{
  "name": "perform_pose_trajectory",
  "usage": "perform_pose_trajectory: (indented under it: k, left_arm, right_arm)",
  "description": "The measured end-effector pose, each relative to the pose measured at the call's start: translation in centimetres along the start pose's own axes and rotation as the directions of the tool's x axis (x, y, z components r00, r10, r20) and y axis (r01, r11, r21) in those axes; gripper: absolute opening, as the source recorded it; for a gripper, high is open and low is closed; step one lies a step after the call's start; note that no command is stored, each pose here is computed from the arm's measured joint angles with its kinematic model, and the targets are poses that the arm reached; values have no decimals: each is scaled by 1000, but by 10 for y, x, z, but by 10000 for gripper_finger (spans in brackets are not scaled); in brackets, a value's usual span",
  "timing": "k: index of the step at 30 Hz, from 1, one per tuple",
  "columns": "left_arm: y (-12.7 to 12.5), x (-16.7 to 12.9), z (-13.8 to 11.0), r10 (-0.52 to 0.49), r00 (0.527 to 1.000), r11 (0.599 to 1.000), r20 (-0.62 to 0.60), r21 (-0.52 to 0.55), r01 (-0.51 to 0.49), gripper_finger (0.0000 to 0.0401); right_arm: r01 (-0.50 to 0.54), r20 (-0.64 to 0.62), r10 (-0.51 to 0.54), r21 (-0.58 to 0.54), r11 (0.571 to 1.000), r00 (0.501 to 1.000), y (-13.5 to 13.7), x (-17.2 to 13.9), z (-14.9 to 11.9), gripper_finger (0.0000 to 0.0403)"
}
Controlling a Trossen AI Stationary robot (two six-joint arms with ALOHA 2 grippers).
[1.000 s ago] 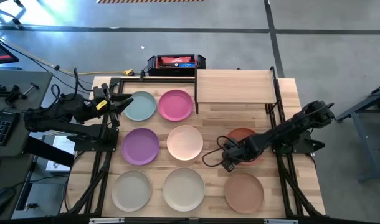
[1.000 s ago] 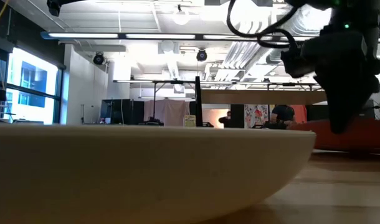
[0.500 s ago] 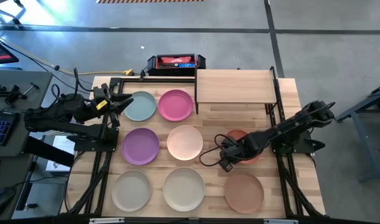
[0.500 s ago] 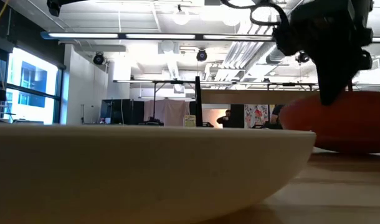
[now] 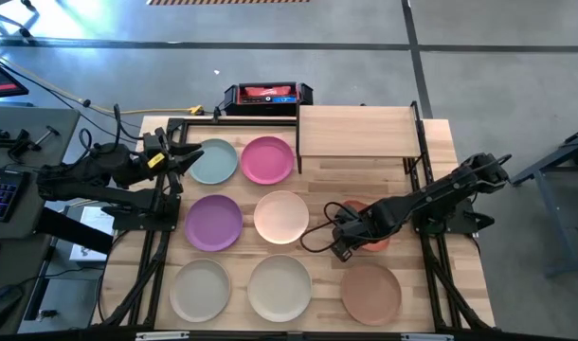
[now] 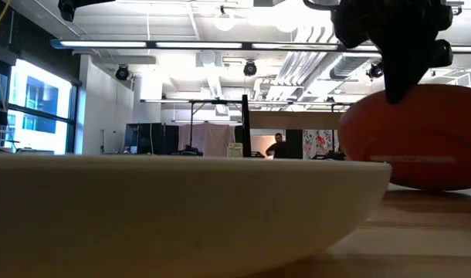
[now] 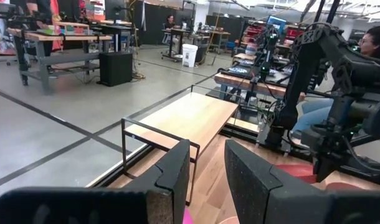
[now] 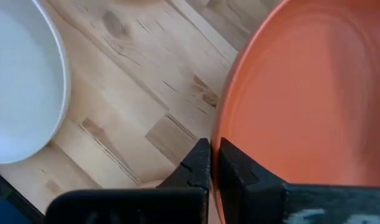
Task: Place and stack plates onto a shelf
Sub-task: Put the orange plate on the shelf
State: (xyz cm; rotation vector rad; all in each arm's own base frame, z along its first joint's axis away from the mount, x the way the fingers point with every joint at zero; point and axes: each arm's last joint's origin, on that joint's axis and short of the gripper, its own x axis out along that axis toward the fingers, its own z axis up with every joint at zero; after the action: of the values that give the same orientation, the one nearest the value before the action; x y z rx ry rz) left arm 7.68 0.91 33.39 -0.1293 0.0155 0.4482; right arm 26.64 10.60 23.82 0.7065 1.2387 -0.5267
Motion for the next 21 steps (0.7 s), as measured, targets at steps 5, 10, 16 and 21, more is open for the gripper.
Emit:
perform_pose_trajectory:
  k: [5,10,16,21]
  left_arm:
    - [0,0,0,0,1000,1000,0,0,0,90]
    - [0,0,0,0,1000,1000,0,0,0,90]
    - [0,0,0,0,1000,1000,0,0,0,90]
    - [0,0,0,0,1000,1000,0,0,0,90]
  right_arm:
    - [-20,24,20,2,1000,1000,5,-7,3,0]
    - [-29,35,29,3,1000,999,8,-14,5,0]
    - [-6,69,6,1,1000,998,8,-22,7,0]
    - [-23,83,24,-14,1000,996,12,-30,10,0]
